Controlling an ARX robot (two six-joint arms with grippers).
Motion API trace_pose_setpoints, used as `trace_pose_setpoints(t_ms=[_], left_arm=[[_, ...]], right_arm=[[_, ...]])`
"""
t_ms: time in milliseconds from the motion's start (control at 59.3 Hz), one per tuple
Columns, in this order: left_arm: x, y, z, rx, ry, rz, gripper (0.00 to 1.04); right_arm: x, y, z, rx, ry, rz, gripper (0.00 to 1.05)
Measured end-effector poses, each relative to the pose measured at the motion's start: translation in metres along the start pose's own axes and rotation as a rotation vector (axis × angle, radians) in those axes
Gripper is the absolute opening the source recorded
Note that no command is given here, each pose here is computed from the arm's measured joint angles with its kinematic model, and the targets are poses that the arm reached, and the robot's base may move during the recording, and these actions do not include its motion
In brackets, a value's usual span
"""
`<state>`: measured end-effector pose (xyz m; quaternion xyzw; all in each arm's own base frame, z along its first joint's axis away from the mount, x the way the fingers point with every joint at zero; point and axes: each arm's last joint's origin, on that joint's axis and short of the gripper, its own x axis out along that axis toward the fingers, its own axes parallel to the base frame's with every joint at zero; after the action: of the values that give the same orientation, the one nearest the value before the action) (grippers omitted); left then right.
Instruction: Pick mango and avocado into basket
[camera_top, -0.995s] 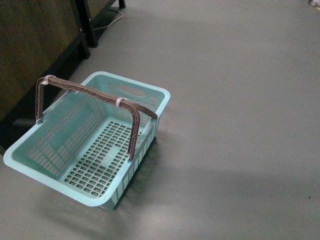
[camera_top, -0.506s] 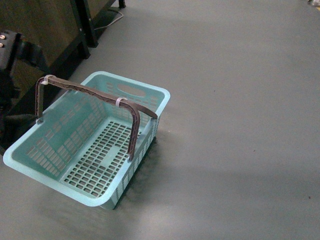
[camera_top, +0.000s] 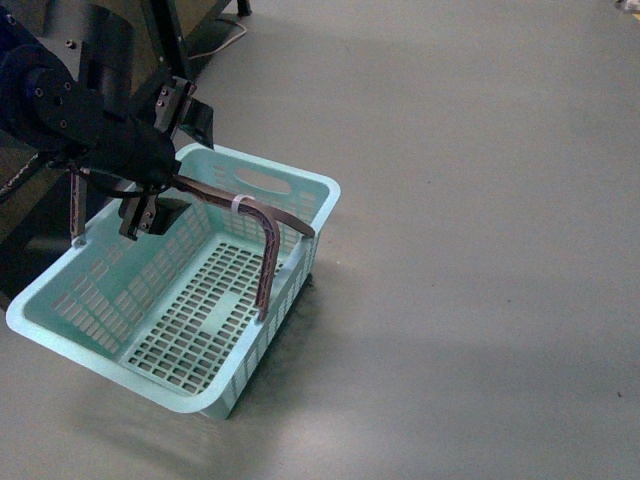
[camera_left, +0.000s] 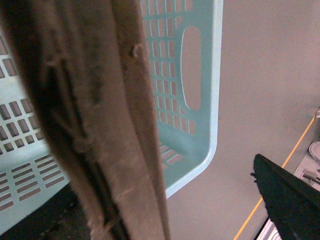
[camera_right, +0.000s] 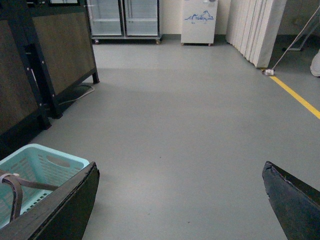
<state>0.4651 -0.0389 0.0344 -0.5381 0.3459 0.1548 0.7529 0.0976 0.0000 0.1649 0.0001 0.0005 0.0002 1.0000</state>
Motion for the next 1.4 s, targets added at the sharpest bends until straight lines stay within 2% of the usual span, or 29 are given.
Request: trace_pose_setpoints(t_ms=[270, 455, 691, 877, 1079, 1231, 1399], left_arm=[[0.002, 0.004, -0.001, -0.039, -0.012, 0.011, 0.36], [-0.004, 0.016, -0.005, -0.085, -0.027, 0.020, 0.07], [-0.066, 0.015, -0.010, -0.161, -0.076, -0.019, 0.07], [-0.176, -0.018, 0.001, -0.189, -0.194, -0.167, 0.07], [-0.263, -0.041, 0.004, -0.215, -0.276, -0.294, 0.07], [-0.319, -0.048, -0.001, -0.215, -0.300, -0.370, 0.07], [-0.348, -0.055, -0.010, -0.196, -0.279, -0.429, 0.07]], right_arm=[[0.000, 0.000, 0.000, 0.000, 0.000, 0.000, 0.97], [0.000, 0.000, 0.000, 0.000, 0.000, 0.000, 0.97], [0.000, 0.000, 0.000, 0.000, 0.000, 0.000, 0.97], [0.000, 0.000, 0.000, 0.000, 0.000, 0.000, 0.97], [0.000, 0.000, 0.000, 0.000, 0.000, 0.000, 0.97], [0.000, 0.000, 0.000, 0.000, 0.000, 0.000, 0.97], [0.000, 0.000, 0.000, 0.000, 0.000, 0.000, 0.97]])
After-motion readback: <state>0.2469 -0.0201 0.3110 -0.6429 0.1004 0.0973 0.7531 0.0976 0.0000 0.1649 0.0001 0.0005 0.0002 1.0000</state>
